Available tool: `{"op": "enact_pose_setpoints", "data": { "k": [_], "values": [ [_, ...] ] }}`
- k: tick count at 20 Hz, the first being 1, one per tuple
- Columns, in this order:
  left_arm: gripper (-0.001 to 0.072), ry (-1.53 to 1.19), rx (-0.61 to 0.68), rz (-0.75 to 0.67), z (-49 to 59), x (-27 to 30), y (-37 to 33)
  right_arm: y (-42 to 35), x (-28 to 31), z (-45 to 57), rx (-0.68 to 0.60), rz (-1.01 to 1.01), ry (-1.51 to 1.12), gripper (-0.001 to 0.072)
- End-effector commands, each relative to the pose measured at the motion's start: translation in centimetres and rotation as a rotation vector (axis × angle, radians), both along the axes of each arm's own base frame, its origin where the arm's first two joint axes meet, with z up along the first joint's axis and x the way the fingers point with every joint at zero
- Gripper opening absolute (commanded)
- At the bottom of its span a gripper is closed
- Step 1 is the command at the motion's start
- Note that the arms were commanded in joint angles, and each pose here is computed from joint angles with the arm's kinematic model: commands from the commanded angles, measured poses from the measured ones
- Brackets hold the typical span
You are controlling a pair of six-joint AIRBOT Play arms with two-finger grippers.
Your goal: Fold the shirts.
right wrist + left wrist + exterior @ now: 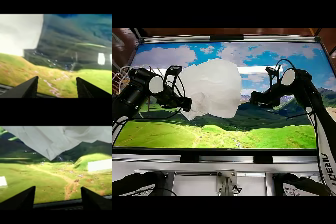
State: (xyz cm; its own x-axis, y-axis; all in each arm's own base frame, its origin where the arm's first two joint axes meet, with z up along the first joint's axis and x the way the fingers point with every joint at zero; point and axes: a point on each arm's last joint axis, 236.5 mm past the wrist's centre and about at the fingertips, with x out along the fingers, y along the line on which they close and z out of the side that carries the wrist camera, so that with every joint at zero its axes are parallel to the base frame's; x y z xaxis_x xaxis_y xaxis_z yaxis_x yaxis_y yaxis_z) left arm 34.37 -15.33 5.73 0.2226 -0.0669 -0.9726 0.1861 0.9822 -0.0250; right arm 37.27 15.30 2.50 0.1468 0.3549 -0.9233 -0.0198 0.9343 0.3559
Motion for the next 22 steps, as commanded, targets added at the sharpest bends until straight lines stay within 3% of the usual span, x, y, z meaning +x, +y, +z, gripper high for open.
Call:
{"op": "enact_pose_setpoints", "data": {
  "k": [1, 6, 10, 11, 13, 18, 22],
  "values": [
    [0.0697, -0.055, -0.047, 0.004, 0.4, 1.3, -1.1, 2.2, 1.7, 1.3, 0.116, -0.062, -0.052, 0.0577],
    [0.0698, -0.233, -0.168, 0.002, 2.4, 5.1, -3.7, 3.1, 3.7, 2.4, 0.174, -0.096, -0.131, 0.0577],
    [0.0700, -0.275, -0.164, -0.052, 2.9, 5.8, -4.0, 6.6, 5.7, 5.8, 0.355, -0.067, -0.257, 0.0581],
    [0.0700, -0.278, -0.148, -0.091, 2.8, 5.8, -4.0, 7.2, 6.0, 6.5, 0.366, -0.058, -0.279, 0.0674],
    [0.0715, -0.283, -0.095, -0.154, 2.6, 5.9, -2.8, 8.4, 6.5, 6.7, 0.314, -0.003, -0.325, 0.0682],
    [0.0715, -0.172, -0.141, 0.164, 1.6, 6.7, 5.4, 13.5, 9.5, 6.0, 0.279, 0.006, -0.348, 0.0682],
    [0.0714, -0.139, -0.199, 0.283, 0.3, 7.3, 8.4, 16.3, 10.9, 2.2, 0.276, 0.030, -0.247, 0.0682]
  ]
}}
